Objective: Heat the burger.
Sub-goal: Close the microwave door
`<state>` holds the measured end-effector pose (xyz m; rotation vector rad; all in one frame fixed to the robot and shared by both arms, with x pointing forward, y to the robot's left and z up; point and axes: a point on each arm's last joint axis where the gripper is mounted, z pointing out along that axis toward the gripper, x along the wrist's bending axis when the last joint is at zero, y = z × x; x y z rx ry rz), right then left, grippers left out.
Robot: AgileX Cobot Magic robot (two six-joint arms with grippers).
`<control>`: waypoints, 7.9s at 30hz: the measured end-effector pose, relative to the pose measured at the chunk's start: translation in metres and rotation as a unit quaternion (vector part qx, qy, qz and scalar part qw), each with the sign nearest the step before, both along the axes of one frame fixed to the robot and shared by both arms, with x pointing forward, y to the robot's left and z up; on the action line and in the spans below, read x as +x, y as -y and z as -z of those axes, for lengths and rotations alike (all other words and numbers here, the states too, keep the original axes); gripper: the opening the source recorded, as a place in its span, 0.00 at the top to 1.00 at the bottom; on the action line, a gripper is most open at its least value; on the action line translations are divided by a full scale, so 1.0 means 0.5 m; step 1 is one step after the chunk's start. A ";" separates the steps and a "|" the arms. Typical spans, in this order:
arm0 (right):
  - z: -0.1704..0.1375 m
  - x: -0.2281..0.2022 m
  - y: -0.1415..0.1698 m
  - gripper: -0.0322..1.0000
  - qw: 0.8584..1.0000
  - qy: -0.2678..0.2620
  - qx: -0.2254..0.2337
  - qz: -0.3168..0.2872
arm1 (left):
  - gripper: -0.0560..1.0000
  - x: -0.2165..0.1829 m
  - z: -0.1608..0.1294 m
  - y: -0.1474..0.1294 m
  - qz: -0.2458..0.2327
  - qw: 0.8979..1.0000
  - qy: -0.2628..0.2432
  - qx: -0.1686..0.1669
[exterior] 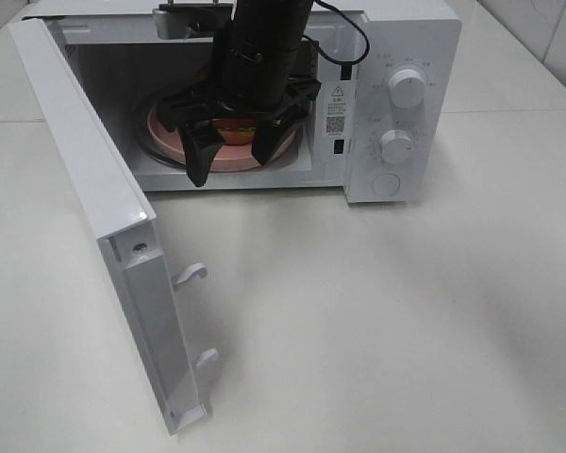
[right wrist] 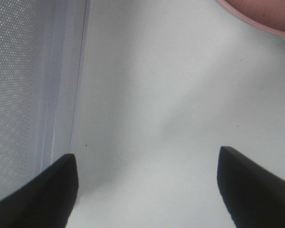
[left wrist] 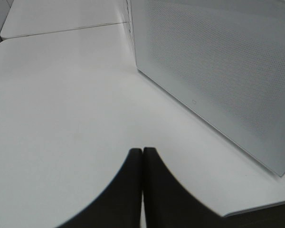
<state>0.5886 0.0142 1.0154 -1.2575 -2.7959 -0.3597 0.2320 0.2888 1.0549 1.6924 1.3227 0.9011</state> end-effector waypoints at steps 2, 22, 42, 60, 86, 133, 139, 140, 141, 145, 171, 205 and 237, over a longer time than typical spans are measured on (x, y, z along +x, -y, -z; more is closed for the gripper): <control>-0.001 -0.003 0.003 0.23 1.000 -0.001 -0.002 0.005 | 0.95 0.000 0.000 0.000 0.000 1.000 0.000 0.000; -0.030 -0.063 0.212 0.23 0.990 -0.015 -0.105 0.094 | 0.95 0.000 0.000 0.000 0.000 1.000 0.000 0.000; -0.134 -0.196 0.473 0.23 0.959 0.037 -0.127 0.250 | 0.95 0.000 0.000 0.000 0.000 1.000 0.000 0.000; -0.102 -0.480 0.578 0.23 0.948 0.094 -0.081 0.292 | 0.95 0.000 0.000 0.000 0.000 1.000 0.000 0.000; -0.077 -0.720 0.645 0.23 0.883 0.374 0.124 0.256 | 0.95 0.000 0.000 0.000 0.001 1.000 0.000 -0.001; -0.068 -0.715 0.635 0.25 0.877 0.398 0.144 0.227 | 0.95 0.265 -0.014 0.030 0.064 0.996 -0.055 -0.025; -0.068 -0.715 0.635 0.25 0.877 0.398 0.144 0.227 | 0.95 0.338 0.017 0.040 0.083 0.993 -0.071 -0.037; -0.068 -0.715 0.635 0.25 0.877 0.398 0.144 0.227 | 0.95 0.347 0.023 0.041 0.084 0.993 -0.076 -0.040; -0.068 -0.715 0.635 0.25 0.877 0.398 0.144 0.227 | 0.95 0.347 0.023 0.041 0.084 0.993 -0.076 -0.040; -0.068 -0.715 0.635 0.25 0.877 0.398 0.144 0.227 | 0.95 0.382 0.046 0.048 0.096 0.990 -0.087 -0.057; -0.068 -0.715 0.635 0.26 0.877 0.398 0.144 0.227 | 0.95 0.494 0.108 0.116 0.140 0.985 -0.094 -0.035; -0.068 -0.715 0.635 0.26 0.877 0.398 0.144 0.227 | 0.95 0.679 0.124 0.345 0.249 0.964 -0.087 -0.013; -0.068 -0.715 0.635 0.26 0.877 0.398 0.144 0.227 | 0.95 0.754 0.143 0.576 0.338 0.938 -0.052 -0.046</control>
